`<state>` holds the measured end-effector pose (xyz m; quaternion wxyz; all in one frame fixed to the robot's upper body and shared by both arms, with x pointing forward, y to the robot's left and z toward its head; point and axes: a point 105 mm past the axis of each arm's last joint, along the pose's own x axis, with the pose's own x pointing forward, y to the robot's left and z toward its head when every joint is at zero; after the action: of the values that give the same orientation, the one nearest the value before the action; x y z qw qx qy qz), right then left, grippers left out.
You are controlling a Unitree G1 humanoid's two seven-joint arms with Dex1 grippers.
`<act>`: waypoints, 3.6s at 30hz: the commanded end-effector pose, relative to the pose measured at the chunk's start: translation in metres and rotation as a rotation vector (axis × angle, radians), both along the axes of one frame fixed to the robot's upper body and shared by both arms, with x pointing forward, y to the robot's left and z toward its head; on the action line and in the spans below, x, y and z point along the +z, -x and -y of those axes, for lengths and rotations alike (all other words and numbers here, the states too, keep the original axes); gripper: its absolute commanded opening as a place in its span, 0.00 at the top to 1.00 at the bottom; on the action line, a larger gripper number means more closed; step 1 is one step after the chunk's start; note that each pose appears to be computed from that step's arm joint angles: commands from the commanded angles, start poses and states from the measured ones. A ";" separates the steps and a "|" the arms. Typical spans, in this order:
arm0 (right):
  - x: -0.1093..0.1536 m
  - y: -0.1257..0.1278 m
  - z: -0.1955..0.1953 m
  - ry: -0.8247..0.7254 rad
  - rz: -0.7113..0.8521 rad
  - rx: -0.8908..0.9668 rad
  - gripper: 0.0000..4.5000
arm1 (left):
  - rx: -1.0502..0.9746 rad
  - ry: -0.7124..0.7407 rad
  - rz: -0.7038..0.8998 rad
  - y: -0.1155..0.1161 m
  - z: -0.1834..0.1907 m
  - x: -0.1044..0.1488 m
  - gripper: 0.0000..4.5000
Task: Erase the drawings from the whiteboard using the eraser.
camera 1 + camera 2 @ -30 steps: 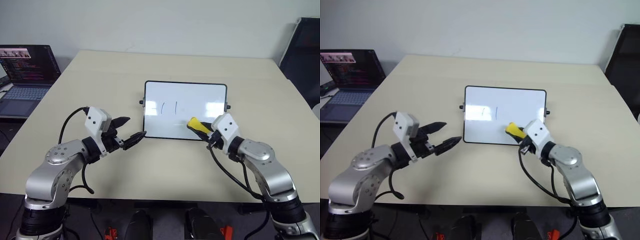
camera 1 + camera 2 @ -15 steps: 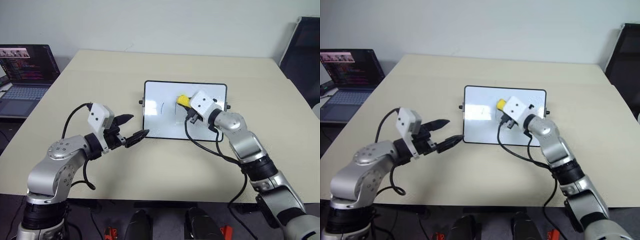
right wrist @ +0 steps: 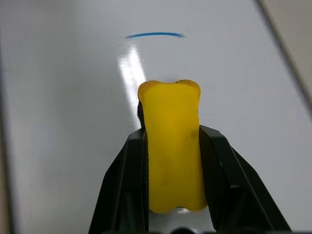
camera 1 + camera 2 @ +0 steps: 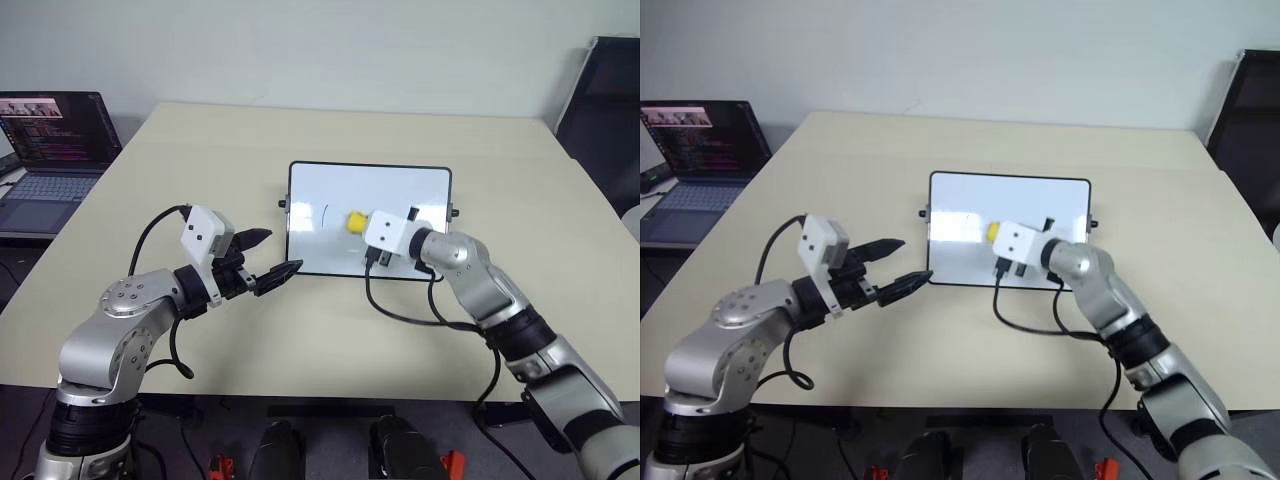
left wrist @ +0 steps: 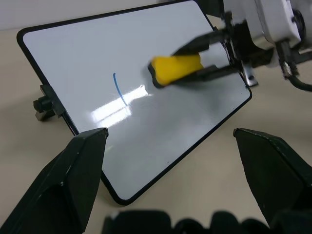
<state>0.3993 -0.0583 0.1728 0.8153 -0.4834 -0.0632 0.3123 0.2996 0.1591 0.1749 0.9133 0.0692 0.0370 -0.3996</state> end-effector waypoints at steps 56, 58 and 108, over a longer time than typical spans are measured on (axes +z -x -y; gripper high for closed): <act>0.015 0.023 -0.048 -0.251 -0.083 0.103 0.76 | 0.112 -0.013 0.097 -0.010 -0.042 0.002 0.00; 0.023 0.008 -0.052 -0.233 -0.050 0.077 0.76 | 0.109 -0.015 0.099 -0.010 -0.042 0.002 0.00; -0.012 0.095 0.117 -0.721 -0.273 -0.444 0.76 | -0.521 0.030 0.183 -0.003 0.095 0.024 0.00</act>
<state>0.3083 -0.1595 0.1494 0.9699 -0.1383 0.0601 0.1913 0.3065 0.0743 0.1897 0.8024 0.0830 -0.0506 -0.5889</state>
